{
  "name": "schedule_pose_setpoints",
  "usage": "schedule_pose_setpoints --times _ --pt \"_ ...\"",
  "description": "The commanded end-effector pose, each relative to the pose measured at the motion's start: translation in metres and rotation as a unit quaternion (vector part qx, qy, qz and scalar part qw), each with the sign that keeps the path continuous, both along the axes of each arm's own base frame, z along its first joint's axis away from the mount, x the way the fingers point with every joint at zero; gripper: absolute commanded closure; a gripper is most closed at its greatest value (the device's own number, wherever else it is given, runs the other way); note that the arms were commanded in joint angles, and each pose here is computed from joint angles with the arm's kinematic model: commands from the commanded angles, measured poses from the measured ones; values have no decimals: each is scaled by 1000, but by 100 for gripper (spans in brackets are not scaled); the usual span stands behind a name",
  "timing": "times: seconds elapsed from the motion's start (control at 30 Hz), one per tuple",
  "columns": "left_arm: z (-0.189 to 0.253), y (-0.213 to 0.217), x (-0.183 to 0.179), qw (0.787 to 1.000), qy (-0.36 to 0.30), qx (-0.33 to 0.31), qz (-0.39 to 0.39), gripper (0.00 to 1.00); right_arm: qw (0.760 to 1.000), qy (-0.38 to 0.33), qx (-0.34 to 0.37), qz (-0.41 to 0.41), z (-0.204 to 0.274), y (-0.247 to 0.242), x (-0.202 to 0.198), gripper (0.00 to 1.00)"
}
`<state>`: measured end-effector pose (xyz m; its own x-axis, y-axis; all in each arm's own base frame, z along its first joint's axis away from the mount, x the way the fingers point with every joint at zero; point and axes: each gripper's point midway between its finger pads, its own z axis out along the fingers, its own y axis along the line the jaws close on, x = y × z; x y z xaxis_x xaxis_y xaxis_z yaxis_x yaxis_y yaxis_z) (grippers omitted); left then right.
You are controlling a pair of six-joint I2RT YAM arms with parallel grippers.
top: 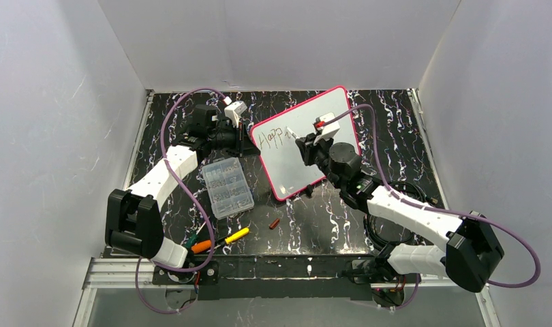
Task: Write a sentence on the whiteboard
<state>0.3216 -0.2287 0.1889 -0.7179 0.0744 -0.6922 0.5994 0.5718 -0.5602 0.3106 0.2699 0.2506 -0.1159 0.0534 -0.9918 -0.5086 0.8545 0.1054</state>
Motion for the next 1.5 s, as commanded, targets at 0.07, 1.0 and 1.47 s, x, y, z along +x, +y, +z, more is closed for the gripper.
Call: schedule_pose_setpoints --times 0.07,1.0,1.47 --pt "18 -4 -12 1000 -17 -6 -21 100 999 -36 23 1 31 10 11 99" --pt "18 -3 -12 1000 -18 -5 -20 100 1000 -14 2 -26 6 -7 7 99" --pt "18 -3 -12 1000 -18 -6 -20 100 999 16 -14 -26 -18 -10 3 99"
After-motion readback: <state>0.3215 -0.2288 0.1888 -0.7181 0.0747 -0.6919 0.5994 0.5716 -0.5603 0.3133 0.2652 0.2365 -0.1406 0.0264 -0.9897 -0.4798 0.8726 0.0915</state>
